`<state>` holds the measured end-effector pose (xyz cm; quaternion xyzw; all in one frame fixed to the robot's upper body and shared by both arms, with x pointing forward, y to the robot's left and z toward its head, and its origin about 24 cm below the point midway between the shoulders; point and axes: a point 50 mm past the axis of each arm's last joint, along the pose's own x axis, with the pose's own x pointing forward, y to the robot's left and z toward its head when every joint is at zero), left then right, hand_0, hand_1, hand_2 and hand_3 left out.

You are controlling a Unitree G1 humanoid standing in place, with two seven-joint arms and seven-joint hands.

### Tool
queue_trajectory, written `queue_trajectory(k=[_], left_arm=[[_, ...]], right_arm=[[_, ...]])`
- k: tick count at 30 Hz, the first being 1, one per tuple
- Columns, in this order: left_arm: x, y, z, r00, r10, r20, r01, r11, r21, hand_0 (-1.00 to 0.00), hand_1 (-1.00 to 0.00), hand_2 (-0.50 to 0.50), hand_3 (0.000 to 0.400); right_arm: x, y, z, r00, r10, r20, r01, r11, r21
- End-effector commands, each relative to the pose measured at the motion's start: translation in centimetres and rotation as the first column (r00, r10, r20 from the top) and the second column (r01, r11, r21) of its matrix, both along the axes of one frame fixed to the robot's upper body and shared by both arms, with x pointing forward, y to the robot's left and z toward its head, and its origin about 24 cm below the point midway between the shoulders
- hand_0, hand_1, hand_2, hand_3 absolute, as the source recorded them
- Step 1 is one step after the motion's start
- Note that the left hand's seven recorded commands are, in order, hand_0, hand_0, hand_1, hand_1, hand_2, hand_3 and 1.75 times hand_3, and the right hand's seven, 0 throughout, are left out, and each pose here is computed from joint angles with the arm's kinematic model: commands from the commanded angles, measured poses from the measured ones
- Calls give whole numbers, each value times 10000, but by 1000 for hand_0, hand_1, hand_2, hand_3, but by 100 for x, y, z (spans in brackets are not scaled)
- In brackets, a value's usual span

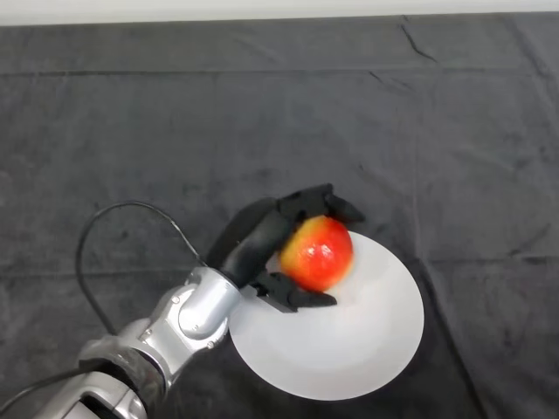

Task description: Move the apple to the plate

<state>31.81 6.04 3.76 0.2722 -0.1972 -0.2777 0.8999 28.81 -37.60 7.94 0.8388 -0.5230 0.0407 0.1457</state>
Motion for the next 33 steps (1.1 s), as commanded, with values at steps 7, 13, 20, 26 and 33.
queue_trajectory(k=[7,13,20,26,33], left_arm=[[-129,-152,-69,9941,-1021,-365,1032,9942,296,-1000,-1000,0,400],[-180,-184,-137,9857,-1493,-785,1548,9854,704,-1000,-1000,0,400],[-186,-163,-191,9792,-1716,-1084,1851,9742,1294,-1000,-1000,0,400],[-189,-135,-259,9792,-1654,-1173,1865,9618,2003,-1000,-1000,0,400],[-161,-135,-296,9821,-1501,-1136,1767,9433,2810,-988,-384,-302,395]], right_arm=[[-53,-93,59,9995,-260,185,262,9996,-113],[-53,-93,59,9995,-260,186,262,9996,-112],[-53,-94,59,9995,-260,187,262,9996,-111],[-53,-94,59,9995,-260,189,262,9996,-109],[-53,-94,59,9995,-261,192,263,9996,-107]])
